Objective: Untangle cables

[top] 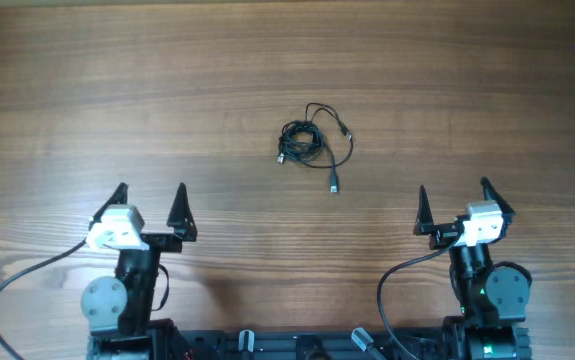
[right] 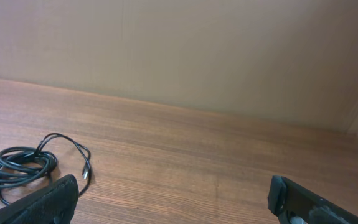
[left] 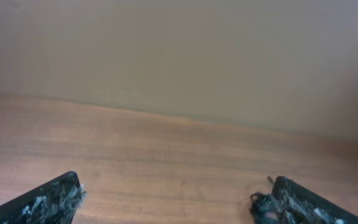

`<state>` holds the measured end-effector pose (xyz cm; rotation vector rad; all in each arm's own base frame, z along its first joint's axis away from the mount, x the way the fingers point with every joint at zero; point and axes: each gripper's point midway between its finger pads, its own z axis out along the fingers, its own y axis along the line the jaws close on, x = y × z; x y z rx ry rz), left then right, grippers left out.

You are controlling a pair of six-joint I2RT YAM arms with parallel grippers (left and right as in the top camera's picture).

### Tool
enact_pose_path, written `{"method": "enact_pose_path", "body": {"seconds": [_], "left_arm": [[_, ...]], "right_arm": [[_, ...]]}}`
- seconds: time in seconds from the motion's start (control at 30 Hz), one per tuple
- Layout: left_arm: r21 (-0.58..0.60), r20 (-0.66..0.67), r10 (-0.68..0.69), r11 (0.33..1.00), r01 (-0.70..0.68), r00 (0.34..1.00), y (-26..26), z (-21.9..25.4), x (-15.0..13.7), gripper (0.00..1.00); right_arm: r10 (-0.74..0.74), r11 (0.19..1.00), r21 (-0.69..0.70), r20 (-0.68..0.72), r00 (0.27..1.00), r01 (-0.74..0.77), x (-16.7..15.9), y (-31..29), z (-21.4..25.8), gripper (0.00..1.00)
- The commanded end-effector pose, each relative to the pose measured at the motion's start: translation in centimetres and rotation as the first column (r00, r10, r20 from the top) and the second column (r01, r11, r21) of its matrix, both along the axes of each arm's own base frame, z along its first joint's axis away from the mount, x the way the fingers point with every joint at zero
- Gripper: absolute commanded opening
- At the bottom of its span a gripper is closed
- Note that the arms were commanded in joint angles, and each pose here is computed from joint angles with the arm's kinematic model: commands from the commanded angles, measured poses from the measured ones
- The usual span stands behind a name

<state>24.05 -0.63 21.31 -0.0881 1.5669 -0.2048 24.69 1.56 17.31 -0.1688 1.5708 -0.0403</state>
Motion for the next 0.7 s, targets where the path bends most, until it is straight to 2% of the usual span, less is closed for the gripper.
{"method": "enact_pose_path", "body": {"seconds": [0.0,0.17,0.37,0.5,0.67], "left_arm": [[-0.03,-0.017,-0.055,0.998,0.054,0.998,-0.9,3.6,-0.1,1.0],[-0.063,-0.163,-0.126,0.991,0.117,0.978,-2.0,6.4,1.7,1.0],[-0.136,-0.389,-0.25,0.967,0.214,0.886,-5.5,7.6,5.4,1.0],[-0.139,-0.497,-0.252,0.968,0.211,0.83,-8.6,6.3,8.2,1.0],[-0.133,-0.528,-0.385,0.918,0.374,0.757,-15.8,4.2,9.9,1.0]], "right_arm": [[0.005,1.0,-0.01,0.01,1.0,-0.005,0.0,0.1,0.2,1.0],[0.005,1.0,-0.009,0.01,1.0,-0.005,0.0,0.1,0.2,1.0],[0.005,1.0,-0.009,0.01,1.0,-0.005,0.0,0.1,0.2,1.0],[0.005,1.0,-0.009,0.01,1.0,-0.005,0.0,0.1,0.2,1.0],[0.005,1.0,-0.009,0.01,1.0,-0.005,0.0,0.1,0.2,1.0]]}}
